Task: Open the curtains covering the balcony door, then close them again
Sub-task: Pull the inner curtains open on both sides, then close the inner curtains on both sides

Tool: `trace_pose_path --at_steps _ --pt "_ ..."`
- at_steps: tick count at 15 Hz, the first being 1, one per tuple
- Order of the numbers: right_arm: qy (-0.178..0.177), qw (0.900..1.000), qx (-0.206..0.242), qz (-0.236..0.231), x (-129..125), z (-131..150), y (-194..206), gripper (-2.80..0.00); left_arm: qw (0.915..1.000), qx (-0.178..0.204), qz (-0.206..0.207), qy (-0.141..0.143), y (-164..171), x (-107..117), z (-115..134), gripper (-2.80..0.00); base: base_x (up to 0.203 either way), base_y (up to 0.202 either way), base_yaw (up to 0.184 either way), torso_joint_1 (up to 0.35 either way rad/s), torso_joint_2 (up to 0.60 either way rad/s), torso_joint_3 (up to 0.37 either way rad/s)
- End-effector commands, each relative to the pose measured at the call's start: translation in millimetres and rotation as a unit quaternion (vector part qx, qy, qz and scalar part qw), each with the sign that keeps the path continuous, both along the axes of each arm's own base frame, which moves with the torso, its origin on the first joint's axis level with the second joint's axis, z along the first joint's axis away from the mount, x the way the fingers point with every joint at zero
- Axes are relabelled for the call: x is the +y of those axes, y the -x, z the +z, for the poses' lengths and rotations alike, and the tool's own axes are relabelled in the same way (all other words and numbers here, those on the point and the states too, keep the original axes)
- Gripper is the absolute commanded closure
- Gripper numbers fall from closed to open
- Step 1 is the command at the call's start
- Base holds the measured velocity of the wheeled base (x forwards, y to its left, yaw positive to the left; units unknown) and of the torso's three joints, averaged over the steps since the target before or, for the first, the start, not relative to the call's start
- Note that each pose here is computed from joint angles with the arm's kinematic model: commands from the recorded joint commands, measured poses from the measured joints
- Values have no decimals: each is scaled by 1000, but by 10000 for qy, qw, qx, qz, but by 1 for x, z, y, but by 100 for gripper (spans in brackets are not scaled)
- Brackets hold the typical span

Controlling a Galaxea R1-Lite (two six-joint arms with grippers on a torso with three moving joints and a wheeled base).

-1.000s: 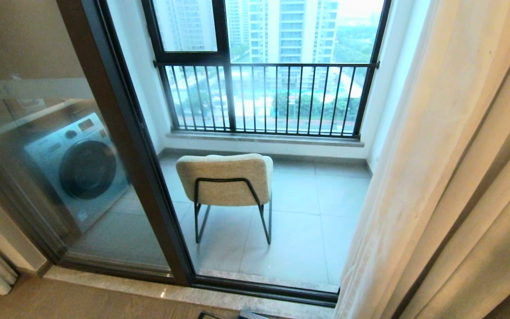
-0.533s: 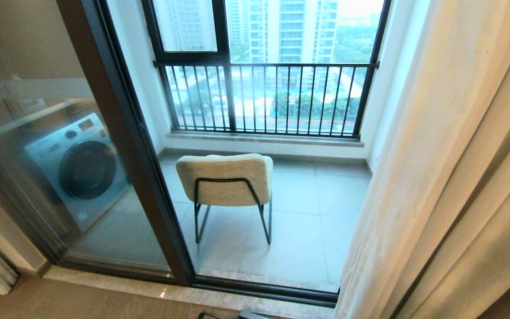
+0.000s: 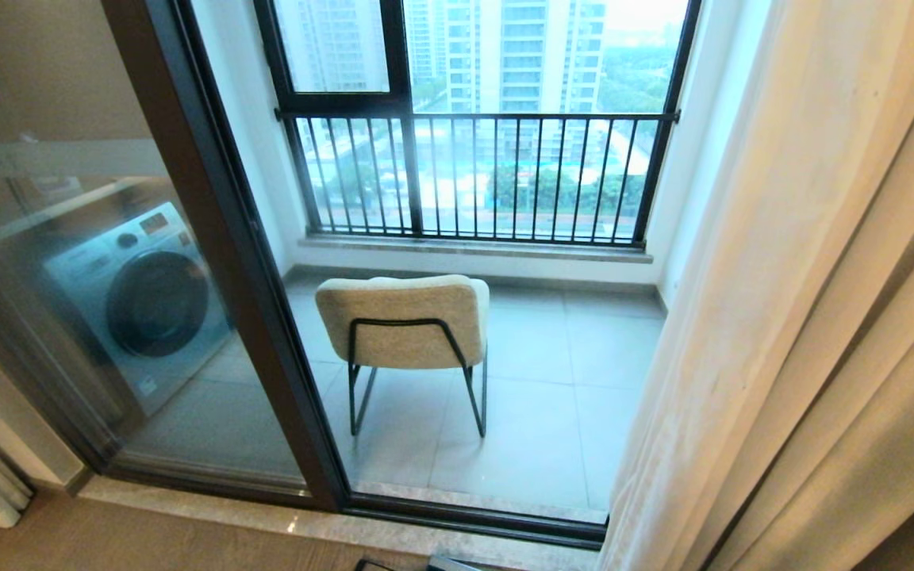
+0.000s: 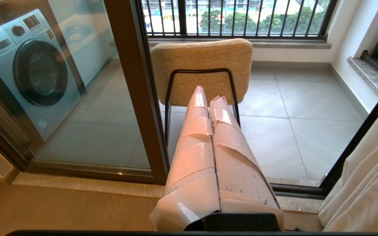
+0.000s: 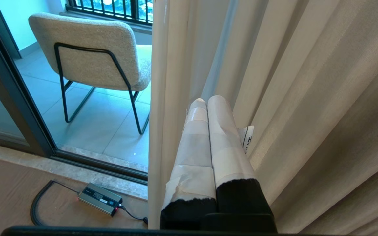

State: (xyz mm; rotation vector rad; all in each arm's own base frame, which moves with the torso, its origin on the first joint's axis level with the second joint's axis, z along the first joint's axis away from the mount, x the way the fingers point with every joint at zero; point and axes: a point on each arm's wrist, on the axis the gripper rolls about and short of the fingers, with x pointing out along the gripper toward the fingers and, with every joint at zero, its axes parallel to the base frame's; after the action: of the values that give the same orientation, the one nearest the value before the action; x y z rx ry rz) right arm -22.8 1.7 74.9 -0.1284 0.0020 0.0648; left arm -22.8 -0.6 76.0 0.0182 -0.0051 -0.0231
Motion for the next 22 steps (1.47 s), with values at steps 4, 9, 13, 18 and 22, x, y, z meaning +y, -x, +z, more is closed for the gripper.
trace_pose_path --at_steps 4,9,13,18,22 --pt "1 10000 0 7 0 0 0 0 10000 -6 1 -6 0 0 0 0 0 0 0 0 0 0" --pt "1 9999 -123 -2 0 5 1 0 10000 -6 1 -1 0 0 0 0 0 0 0 0 0 0" --pt "-6 9997 -253 0 0 32 2 0 10000 -6 1 -1 0 0 0 0 0 0 0 0 0 0" --pt "-9 9992 -394 31 0 103 -7 0 10000 -6 1 -1 0 0 0 0 0 0 0 0 0 0" --pt "-20 9989 -457 56 0 179 -38 0 10000 -6 1 -1 0 0 0 0 0 0 0 0 0 0"
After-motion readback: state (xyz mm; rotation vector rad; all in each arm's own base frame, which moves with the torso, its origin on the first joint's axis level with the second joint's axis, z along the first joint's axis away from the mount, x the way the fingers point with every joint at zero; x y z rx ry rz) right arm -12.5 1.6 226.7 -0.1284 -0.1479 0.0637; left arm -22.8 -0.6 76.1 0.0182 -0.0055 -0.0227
